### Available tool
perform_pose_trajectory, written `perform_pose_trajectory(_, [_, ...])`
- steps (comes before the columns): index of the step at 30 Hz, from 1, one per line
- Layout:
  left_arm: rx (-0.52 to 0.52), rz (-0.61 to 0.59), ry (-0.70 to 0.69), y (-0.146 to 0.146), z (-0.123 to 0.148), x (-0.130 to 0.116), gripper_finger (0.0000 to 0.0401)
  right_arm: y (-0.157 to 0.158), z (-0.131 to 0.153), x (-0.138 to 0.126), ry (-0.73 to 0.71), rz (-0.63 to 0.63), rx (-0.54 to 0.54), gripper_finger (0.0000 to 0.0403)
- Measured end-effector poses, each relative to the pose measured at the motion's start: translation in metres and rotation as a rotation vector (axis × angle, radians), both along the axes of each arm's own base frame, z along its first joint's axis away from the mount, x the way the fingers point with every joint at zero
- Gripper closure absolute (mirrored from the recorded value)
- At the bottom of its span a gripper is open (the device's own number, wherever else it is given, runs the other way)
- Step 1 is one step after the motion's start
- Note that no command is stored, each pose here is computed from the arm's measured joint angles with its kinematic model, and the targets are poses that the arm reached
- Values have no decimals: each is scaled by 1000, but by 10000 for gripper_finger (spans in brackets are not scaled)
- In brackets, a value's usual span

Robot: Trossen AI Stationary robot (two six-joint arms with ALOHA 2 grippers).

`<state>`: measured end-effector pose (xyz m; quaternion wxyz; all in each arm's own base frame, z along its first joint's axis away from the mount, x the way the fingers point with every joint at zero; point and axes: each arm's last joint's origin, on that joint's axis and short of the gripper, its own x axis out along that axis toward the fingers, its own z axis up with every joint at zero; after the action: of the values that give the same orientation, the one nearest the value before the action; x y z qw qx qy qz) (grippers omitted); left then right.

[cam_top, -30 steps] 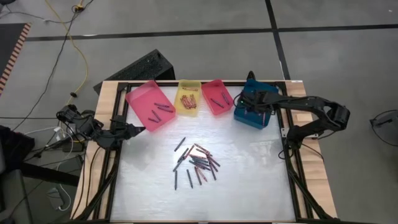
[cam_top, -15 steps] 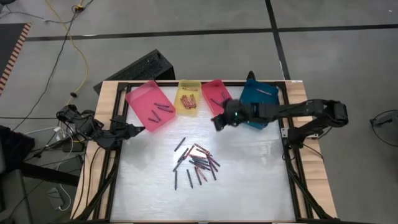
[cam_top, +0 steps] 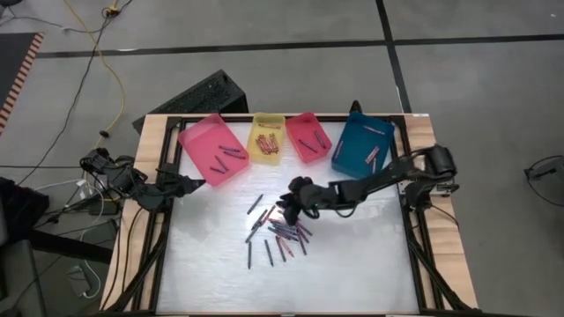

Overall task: Sort crayons
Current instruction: Put the pink crayon into the blue bin

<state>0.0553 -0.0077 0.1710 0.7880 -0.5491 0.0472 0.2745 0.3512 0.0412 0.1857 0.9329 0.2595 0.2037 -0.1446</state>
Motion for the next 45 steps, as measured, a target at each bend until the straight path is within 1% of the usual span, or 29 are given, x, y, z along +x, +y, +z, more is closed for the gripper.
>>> perform_pose_trajectory(6, [-1,0,-1,0,0,0,236,-1,-42,10,83,-56,72,280])
perform_pose_trajectory(12, [-1,-1,-1,0,0,0,236,3,-64,14,132,-72,67,280])
perform_pose_trajectory(17, [-2,-1,-2,0,0,0,236,2,-68,11,182,-88,46,280])
perform_pose_trajectory(19, [-2,-1,-2,0,0,0,236,1,-70,10,206,-91,17,280])
perform_pose_trajectory(23, [-2,-1,-2,0,0,0,236,1,-71,9,240,-58,-47,280])
perform_pose_trajectory(33, [-2,0,-2,0,0,0,236,-1,-78,2,332,-59,-69,283])
perform_pose_trajectory(37, [-1,0,-2,0,0,0,236,-1,-81,0,365,-60,-76,301])
perform_pose_trajectory(45, [-2,0,-2,0,0,0,236,-2,-83,-2,385,-75,-91,360])
